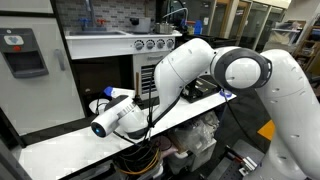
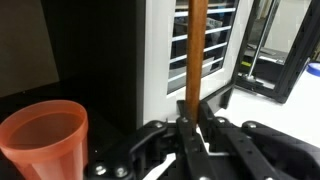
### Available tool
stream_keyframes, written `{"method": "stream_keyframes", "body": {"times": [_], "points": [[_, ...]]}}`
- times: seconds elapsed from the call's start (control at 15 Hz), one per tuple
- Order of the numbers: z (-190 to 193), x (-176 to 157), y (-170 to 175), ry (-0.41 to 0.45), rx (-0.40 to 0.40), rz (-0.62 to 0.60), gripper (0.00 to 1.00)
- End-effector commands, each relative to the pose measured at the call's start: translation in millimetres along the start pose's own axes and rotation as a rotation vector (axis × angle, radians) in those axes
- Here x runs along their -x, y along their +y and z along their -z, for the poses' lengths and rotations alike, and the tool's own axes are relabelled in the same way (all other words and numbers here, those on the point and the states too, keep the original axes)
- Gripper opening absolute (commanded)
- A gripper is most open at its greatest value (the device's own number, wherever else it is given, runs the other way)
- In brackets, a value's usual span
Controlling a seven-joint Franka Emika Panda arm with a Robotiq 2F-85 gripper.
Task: Use the spoon to stir the black cup
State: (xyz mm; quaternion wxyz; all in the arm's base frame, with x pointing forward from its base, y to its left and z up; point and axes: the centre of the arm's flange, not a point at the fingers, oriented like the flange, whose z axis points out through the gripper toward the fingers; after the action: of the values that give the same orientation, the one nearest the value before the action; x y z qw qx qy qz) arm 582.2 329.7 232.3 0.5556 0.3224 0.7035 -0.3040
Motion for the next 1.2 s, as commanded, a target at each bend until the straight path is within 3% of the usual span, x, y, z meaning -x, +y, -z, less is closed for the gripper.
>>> {"method": "stream_keyframes", "body": {"times": [0.0, 0.73, 1.13], "points": [[5, 0, -6, 0.020, 0.033, 0.010, 0.03], [39, -3, 5, 0.066, 0.079, -0.003, 0.03], [39, -4, 4, 0.064, 0.086, -0.004, 0.03]]}}
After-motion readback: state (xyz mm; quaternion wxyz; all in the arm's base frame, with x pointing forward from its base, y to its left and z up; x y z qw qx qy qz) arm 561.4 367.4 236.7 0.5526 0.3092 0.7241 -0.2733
